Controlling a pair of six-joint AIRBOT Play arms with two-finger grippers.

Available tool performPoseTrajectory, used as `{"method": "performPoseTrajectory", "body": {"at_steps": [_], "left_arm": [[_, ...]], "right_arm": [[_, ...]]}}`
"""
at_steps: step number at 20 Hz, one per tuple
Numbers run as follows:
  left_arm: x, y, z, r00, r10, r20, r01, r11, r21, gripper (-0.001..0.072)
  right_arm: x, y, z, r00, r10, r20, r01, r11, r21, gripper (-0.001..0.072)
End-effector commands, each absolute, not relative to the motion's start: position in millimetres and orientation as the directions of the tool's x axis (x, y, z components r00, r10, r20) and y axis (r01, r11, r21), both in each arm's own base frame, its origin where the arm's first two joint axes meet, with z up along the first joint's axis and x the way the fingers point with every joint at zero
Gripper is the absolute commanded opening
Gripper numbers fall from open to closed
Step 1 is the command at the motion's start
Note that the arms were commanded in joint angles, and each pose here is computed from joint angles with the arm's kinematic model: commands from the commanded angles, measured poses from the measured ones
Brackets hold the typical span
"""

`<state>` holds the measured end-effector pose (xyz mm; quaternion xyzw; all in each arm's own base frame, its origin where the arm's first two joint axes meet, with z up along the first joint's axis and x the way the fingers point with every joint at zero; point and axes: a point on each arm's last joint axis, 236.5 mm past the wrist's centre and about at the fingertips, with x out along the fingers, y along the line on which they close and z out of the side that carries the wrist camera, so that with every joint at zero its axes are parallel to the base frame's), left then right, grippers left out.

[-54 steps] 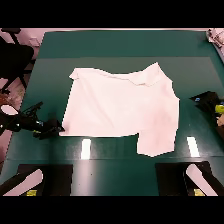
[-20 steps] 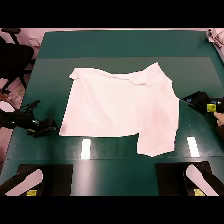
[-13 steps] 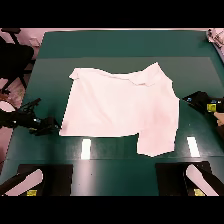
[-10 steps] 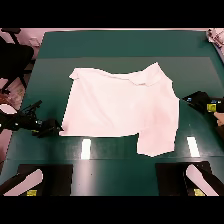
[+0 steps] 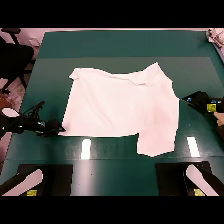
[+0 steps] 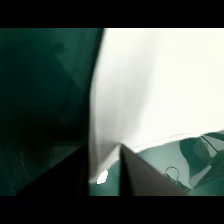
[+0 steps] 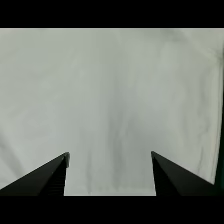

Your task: Fold the shirts.

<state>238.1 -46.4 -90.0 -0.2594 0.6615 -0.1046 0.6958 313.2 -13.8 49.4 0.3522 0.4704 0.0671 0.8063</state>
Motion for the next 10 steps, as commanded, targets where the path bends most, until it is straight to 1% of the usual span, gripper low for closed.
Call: {"method": "performPoseTrajectory", "body": {"at_steps": [1,4,5,7,8,10], "left_arm": [[243,-46,-90,0.125,-0.485,-0.866,-0.192,0.844,-0.501,0.0025],[243,-47,-89,0.123,-0.49,-0.863,-0.168,0.847,-0.505,0.0021],[243,-48,-88,0.122,-0.497,-0.859,-0.17,0.843,-0.511,0.0021],[244,-53,-85,0.127,-0.517,-0.847,-0.176,0.828,-0.532,0.0021],[245,-55,-83,0.133,-0.527,-0.839,-0.178,0.82,-0.544,0.0021],[245,-60,-80,0.134,-0.545,-0.827,-0.176,0.809,-0.561,0.0021]], "right_arm": [[313,-14,49,0.547,0.441,-0.712,0.224,0.742,0.632,0.0584],[309,-15,46,0.531,0.436,-0.726,0.226,0.753,0.618,0.0584],[300,-18,38,0.492,0.424,-0.76,0.234,0.777,0.585,0.0585],[276,-34,16,0.389,0.355,-0.85,0.284,0.832,0.477,0.0585],[266,-40,7,0.349,0.328,-0.878,0.308,0.845,0.438,0.0584],[259,-33,-5,0.33,0.351,-0.876,0.322,0.831,0.454,0.0584]]}}
